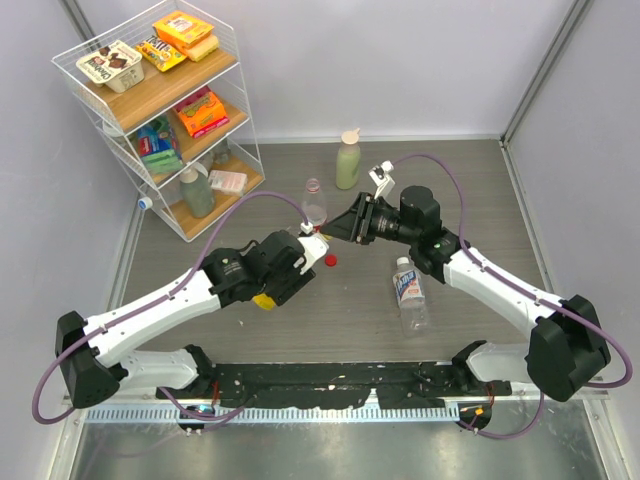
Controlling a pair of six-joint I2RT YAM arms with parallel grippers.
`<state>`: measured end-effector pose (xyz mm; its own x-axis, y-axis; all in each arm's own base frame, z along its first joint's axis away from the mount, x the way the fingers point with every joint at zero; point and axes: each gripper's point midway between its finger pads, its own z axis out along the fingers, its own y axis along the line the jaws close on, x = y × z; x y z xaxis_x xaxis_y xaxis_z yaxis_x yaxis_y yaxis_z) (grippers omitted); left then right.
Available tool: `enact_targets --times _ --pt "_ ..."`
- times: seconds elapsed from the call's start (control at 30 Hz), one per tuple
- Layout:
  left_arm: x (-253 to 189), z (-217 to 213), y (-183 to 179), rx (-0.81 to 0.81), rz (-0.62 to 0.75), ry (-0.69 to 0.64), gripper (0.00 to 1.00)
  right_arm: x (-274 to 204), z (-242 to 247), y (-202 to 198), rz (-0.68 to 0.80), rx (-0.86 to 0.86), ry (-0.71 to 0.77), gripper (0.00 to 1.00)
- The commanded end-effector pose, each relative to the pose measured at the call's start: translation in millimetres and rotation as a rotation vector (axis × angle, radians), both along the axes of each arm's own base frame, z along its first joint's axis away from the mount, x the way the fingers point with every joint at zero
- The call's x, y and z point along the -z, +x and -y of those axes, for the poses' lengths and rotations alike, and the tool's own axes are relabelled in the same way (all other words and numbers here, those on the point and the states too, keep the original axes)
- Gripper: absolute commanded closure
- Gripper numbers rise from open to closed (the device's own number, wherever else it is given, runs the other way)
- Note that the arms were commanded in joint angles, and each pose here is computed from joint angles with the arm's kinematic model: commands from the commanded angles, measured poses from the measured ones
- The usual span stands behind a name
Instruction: Unscrew the bottle caps
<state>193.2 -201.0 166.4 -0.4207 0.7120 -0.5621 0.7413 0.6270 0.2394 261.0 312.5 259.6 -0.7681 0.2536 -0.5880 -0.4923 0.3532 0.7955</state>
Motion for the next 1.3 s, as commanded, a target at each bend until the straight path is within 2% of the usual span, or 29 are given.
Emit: enact_targets --times 0.0,0.1,0.2,0.37,0.67,1.17,1.27 --pt "-7.9 9.4 4.1 0.004 0.022 -0.04 1.0 -40.4 -6.1 -10.7 0.096 -0.054 0.069 0.69" --pt "-9.6 9.5 4.2 0.004 0.022 -0.04 1.0 -43.5 -6.1 -15.7 0.111 -0.075 0.075 0.88" --pt "-12.9 10.1 3.2 0.008 0.019 -0.048 1.0 -50.3 -5.2 -20.7 0.151 -0.094 0.093 0.98" --pt "-21.4 17.3 -9.1 0.063 -0.023 -0.102 1.0 -56.8 -0.1 -29.7 0.231 -0.109 0.102 0.98" --pt "-46.0 42.2 -57.4 0.273 -0.176 -0.286 1.0 -75.4 12.5 -56.4 0.408 -0.165 0.128 0.98" --pt "-88.3 61.6 -129.5 0.591 -0.398 -0.505 1.0 -114.1 31.4 -116.7 0.686 -0.326 0.255 0.98" --pt "-96.4 62.8 -148.3 0.665 -0.48 -0.539 1.0 -120.7 35.7 -124.6 0.737 -0.332 0.279 0.98"
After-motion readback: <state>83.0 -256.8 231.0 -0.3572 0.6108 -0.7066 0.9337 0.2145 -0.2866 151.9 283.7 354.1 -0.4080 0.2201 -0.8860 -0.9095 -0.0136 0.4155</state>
